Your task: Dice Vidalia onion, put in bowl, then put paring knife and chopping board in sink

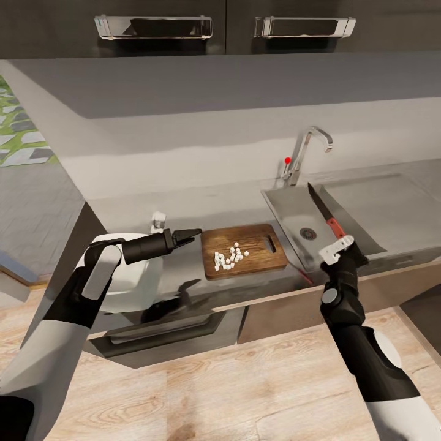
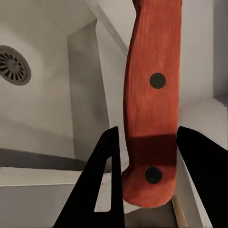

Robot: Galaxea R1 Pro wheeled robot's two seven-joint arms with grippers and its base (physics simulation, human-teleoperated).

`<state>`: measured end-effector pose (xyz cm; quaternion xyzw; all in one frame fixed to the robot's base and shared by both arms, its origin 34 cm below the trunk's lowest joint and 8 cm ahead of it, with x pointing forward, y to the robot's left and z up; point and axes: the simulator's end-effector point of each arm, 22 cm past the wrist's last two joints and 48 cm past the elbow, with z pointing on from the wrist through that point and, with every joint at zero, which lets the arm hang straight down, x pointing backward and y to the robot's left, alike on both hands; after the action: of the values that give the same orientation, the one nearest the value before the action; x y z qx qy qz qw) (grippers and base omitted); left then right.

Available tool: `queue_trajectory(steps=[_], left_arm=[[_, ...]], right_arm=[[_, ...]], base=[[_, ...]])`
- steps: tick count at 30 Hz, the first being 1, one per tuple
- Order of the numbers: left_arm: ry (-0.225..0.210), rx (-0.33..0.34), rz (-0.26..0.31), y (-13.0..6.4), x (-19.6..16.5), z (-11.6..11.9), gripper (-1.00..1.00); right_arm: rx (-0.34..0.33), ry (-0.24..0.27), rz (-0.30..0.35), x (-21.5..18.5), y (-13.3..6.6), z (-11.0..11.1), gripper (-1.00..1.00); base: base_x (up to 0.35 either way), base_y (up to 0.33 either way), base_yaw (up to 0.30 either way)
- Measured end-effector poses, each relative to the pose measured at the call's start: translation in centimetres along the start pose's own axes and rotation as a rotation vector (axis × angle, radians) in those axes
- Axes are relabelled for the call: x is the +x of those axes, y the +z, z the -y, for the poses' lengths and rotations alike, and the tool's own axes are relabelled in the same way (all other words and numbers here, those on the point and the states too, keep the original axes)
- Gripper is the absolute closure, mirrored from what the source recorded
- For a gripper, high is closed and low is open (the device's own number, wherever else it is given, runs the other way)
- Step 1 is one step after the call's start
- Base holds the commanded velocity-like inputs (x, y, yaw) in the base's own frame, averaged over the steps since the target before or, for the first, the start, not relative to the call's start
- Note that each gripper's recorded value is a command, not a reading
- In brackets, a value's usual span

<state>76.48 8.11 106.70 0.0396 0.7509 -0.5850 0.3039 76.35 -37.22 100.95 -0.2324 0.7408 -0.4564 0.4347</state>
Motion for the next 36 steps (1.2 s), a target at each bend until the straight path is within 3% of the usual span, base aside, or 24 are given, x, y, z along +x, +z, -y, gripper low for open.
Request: queue_trajectory(steps=[4, 11, 13, 15, 20, 21, 29, 31, 36], left_arm=[[0.006, 0.002, -0.028, 0.6, 0.9, 0.2, -1.00], [0.009, 0.003, -0.043, 0.9, 1.4, 0.2, -1.00], [0.010, 0.003, -0.045, 1.0, 1.5, 0.3, -1.00], [0.011, 0.003, -0.052, 1.1, 1.8, 0.3, -1.00], [0.012, 0.004, -0.058, 1.2, 1.9, 0.3, -1.00], [0.013, 0.004, -0.058, 1.3, 2.0, 0.3, -1.00], [0.013, 0.004, -0.058, 1.3, 2.0, 0.3, -1.00], [0.013, 0.004, -0.058, 1.3, 2.0, 0.3, -1.00], [0.013, 0.004, -0.058, 1.3, 2.0, 0.3, -1.00]], right_arm=[[-0.056, 0.020, 0.012, -1.3, 0.8, -0.2, 1.00], [-0.112, 0.091, -0.035, -0.3, 2.7, 1.2, 1.00], [-0.125, 0.111, -0.069, 0.4, 3.2, 1.6, 1.00], [-0.158, 0.158, -0.146, 1.8, 3.6, 1.9, 1.00], [-0.272, 0.254, -0.211, 2.6, 3.8, 0.8, 1.00], [-0.331, 0.279, -0.211, 2.3, 3.7, 0.0, 1.00], [-0.415, 0.332, -0.254, 2.3, 3.3, -0.9, 1.00], [-0.482, 0.402, -0.283, 2.6, 3.2, -1.0, 1.00], [-0.584, 0.501, -0.284, 2.4, 3.1, -0.9, 1.00]], base=[[0.000, 0.000, 0.000], [0.000, 0.000, 0.000], [0.000, 0.000, 0.000], [0.000, 0.000, 0.000], [0.000, 0.000, 0.000], [0.000, 0.000, 0.000], [0.000, 0.000, 0.000], [0.000, 0.000, 0.000], [0.000, 0.000, 0.000]])
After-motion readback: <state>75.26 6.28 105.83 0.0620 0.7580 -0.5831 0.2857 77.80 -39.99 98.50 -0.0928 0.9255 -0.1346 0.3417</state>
